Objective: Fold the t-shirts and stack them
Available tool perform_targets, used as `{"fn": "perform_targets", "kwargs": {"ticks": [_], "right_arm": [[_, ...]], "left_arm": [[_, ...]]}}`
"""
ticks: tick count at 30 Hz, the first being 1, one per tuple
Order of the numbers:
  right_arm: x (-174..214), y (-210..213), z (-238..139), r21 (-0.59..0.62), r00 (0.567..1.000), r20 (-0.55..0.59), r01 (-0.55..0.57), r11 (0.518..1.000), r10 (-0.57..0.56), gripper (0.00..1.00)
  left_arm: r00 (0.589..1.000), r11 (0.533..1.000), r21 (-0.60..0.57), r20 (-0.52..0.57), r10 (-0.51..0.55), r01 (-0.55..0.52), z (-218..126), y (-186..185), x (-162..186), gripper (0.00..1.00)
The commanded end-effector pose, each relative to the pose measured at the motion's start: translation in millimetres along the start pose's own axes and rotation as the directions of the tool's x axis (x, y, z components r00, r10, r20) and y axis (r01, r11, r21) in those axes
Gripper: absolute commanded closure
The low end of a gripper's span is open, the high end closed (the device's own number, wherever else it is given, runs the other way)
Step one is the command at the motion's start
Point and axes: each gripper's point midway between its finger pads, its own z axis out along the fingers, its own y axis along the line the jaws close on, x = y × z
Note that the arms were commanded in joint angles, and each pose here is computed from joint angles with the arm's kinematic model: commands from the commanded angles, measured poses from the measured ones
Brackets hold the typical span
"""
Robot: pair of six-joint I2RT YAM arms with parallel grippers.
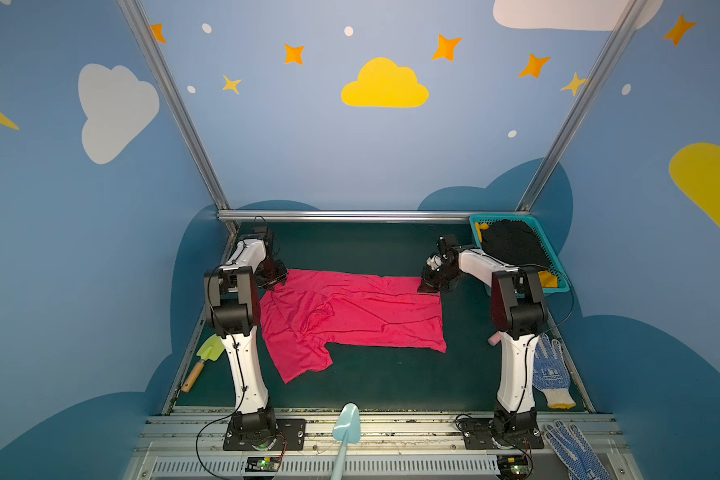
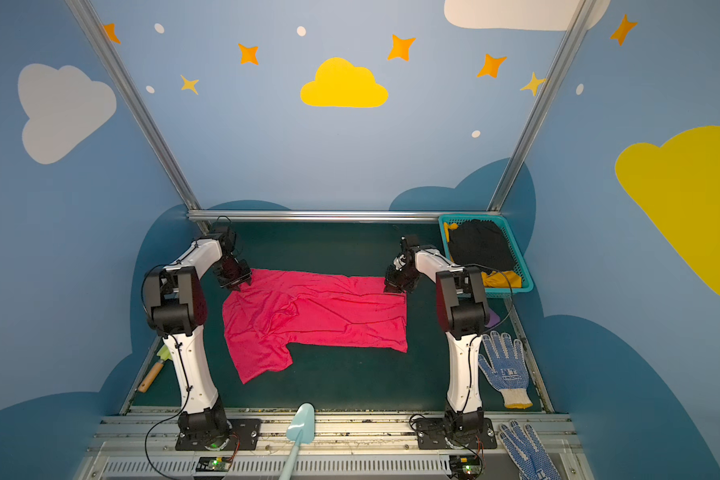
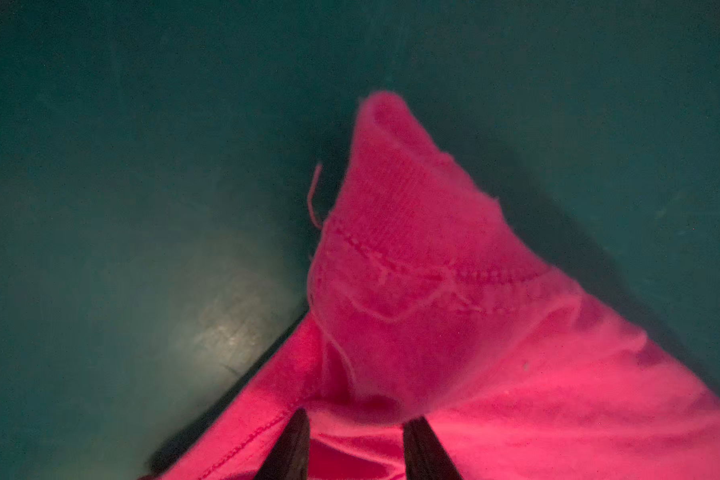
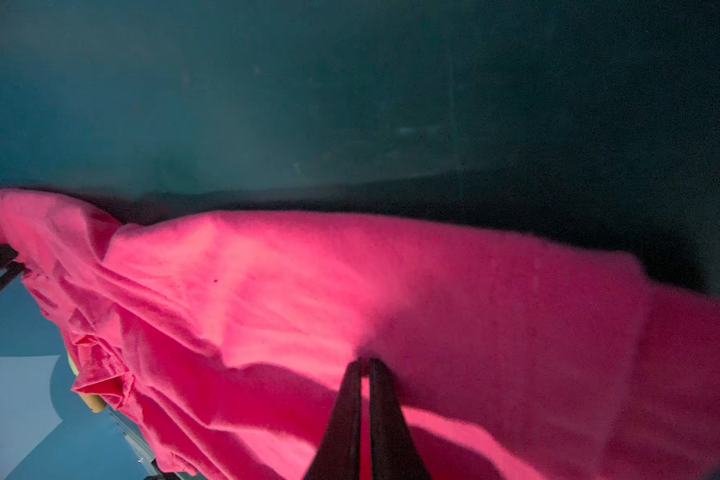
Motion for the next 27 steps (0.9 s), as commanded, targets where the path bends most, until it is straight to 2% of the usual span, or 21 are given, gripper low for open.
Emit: {"fn": "perform_targets", "kwargs": {"ticks": [1, 9, 17, 21, 24, 27], "right_arm": [[-7, -38, 15, 0.066, 0.996, -0.02, -0.087, 0.994, 0.089, 0.89], [-39, -44, 11, 0.036, 0.992, 0.002, -0.126, 0.991, 0.126, 0.89], [-68, -43, 0, 0.017, 0.991, 0.034, -0.133, 0.991, 0.132, 0.9], [-69, -37, -13, 0.018, 0.994, 0.056, -0.092, 0.996, 0.091, 0.88], [-65, -39, -34, 0.053, 0.991, 0.114, -0.071, 0.996, 0.065, 0.78], [-60, -38, -54, 0.069, 0.984, 0.174, -0.048, 0.996, 0.035, 0.59]], "left_arm": [[0.999, 1.0, 0.017, -0.045, -0.02, 0.021, 23, -2, 3, 0.62], [0.992, 0.985, 0.155, -0.115, -0.051, 0.068, 43, -29, 14, 0.63], [0.99, 0.97, 0.227, -0.128, -0.062, 0.091, 45, -45, 7, 0.63], [0.991, 0.966, 0.243, -0.118, -0.057, 0.085, 37, -50, 2, 0.63], [0.993, 0.965, 0.249, -0.103, -0.055, 0.079, 30, -52, 0, 0.62], [0.994, 0.965, 0.252, -0.093, -0.049, 0.071, 24, -52, 0, 0.62]]}}
